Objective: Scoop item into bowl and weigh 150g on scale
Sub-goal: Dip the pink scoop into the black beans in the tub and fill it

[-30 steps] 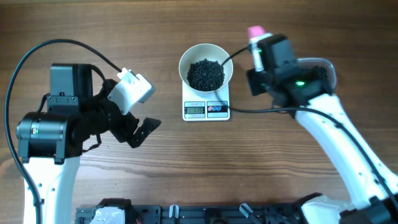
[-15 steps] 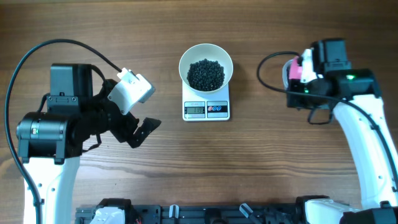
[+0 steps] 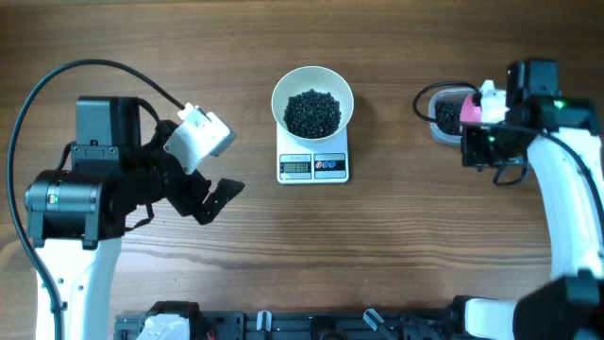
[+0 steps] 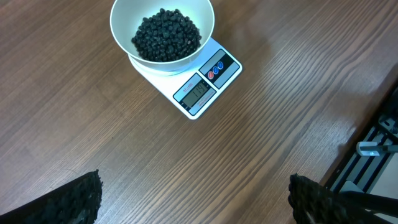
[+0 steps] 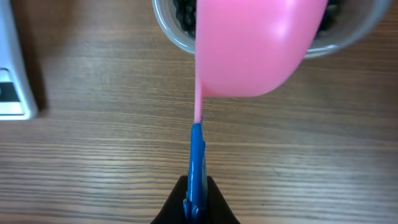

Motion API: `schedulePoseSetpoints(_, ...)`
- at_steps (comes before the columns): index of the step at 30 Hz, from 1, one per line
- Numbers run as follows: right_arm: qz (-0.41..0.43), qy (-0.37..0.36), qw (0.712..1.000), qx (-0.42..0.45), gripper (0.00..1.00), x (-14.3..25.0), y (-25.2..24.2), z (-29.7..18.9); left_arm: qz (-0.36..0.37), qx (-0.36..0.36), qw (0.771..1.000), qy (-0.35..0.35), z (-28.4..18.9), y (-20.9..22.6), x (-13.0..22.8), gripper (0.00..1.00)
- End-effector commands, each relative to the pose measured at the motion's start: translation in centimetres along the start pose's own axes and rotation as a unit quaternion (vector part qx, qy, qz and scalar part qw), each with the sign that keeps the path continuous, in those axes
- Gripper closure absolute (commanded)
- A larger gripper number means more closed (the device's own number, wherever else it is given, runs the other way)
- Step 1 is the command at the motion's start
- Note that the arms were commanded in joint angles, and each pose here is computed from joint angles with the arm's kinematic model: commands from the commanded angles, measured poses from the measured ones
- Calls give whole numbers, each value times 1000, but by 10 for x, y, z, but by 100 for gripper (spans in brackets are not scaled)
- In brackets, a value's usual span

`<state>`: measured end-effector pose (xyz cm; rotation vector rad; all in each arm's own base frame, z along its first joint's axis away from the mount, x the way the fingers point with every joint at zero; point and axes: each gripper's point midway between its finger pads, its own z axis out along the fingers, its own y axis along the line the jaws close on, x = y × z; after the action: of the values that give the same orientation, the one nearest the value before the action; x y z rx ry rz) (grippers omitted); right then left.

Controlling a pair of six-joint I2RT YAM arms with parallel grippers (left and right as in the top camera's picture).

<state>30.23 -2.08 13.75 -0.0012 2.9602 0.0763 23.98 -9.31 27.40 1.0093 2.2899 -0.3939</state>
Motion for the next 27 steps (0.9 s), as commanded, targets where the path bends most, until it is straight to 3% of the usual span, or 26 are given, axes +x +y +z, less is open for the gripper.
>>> schedulePoseSetpoints(1,-27,22,999,-2,96,-9,-3,22,7,-3,1000,-8,-4,2,-5,0)
schedulePoseSetpoints(10,-45,2,999,8,96,-38,-11,56,7,-3,1000,-8,-4,2,-5,0)
schedulePoseSetpoints(21,-66,36,995,60,96,-32,-31,71,7,-3,1000,-8,-4,2,-5,0)
schedulePoseSetpoints(27,-104,32,994,28,96,-33,-21,72,7,-3,1000,-8,-4,2,-5,0)
